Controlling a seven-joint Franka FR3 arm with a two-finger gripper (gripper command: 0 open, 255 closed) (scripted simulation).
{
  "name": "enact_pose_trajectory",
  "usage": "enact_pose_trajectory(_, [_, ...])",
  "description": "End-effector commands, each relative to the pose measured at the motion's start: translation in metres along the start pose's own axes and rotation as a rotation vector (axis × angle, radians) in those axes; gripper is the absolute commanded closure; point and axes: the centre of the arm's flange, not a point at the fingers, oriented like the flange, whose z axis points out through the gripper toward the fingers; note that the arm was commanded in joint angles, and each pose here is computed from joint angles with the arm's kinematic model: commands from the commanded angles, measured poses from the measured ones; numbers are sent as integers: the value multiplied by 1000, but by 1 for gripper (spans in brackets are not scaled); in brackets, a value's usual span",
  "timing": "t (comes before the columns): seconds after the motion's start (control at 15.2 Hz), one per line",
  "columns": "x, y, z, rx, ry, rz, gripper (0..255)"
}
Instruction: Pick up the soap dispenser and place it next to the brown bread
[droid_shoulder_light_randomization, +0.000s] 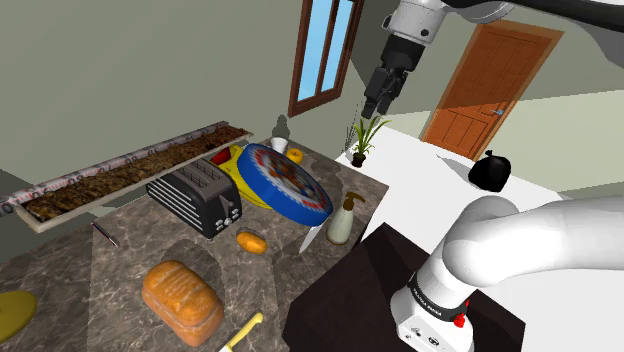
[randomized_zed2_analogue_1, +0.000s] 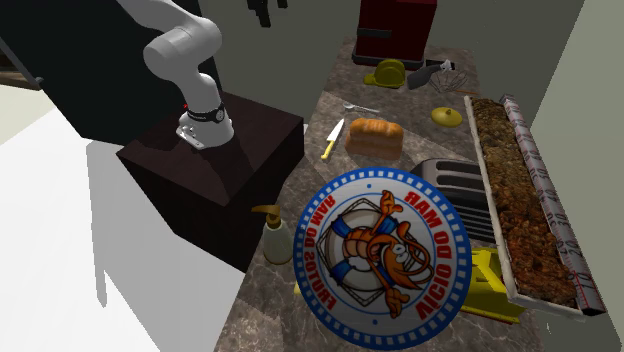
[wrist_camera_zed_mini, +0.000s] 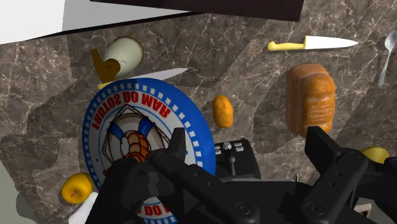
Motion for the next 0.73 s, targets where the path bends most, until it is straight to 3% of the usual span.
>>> enact_pose_trajectory(0.0, [0, 0, 0, 0, 0, 0, 0])
enact_pose_trajectory(0.66, [6, 74, 108, -15, -8, 15, 0])
